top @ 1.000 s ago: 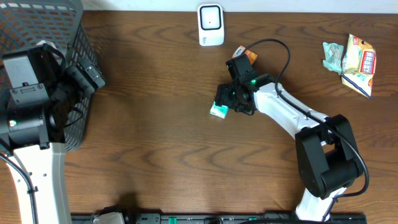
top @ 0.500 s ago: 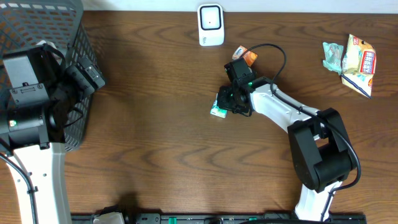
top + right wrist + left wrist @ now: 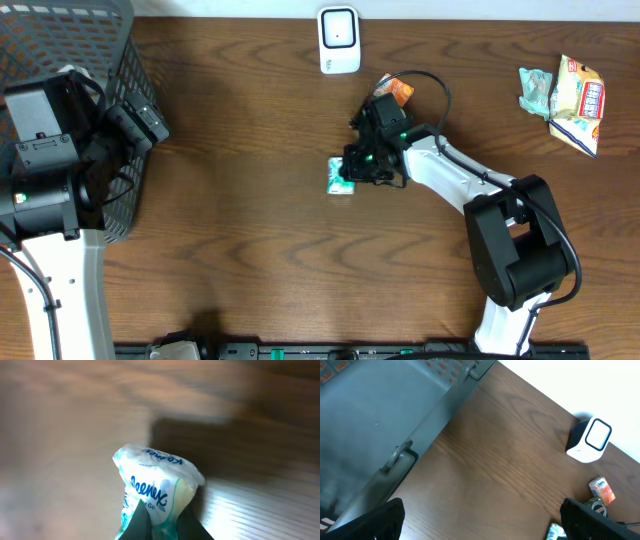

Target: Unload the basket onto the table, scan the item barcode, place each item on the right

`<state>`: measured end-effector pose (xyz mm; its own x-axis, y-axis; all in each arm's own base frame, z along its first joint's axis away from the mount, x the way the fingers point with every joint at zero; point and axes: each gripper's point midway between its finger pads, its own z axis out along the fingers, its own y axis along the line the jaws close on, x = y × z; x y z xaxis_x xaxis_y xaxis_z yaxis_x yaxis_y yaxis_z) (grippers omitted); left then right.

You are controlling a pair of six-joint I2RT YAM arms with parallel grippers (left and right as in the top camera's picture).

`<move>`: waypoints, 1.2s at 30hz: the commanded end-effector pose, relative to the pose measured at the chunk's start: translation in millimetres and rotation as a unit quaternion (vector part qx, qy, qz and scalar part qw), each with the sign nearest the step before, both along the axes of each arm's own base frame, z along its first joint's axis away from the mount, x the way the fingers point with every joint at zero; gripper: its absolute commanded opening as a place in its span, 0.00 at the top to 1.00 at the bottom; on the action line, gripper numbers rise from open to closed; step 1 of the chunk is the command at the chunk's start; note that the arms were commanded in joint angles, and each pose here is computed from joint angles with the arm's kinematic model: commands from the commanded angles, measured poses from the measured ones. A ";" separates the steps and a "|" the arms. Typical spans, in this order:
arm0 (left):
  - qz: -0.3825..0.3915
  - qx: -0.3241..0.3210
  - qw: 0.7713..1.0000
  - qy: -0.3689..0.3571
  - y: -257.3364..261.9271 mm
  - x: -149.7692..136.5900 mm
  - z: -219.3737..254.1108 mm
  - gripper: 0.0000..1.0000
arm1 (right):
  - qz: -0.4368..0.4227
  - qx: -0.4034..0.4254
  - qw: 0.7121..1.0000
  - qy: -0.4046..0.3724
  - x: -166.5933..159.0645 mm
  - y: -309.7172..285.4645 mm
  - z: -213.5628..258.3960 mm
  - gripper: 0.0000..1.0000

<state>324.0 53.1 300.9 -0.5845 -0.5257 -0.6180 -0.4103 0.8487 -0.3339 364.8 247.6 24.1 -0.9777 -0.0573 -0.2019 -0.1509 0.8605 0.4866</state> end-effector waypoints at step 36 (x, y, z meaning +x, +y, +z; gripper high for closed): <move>0.001 0.008 1.000 0.002 3.0 -0.8 -0.3 0.02 | 0.178 0.407 0.876 -0.189 45.1 3.2 174.6 0.99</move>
<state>324.1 53.1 301.0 -0.5843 -0.5257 -0.6183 -0.4101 0.8487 -0.3340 408.1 251.4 184.1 -0.8496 -0.0373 -0.5261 -0.5265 0.1190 0.8418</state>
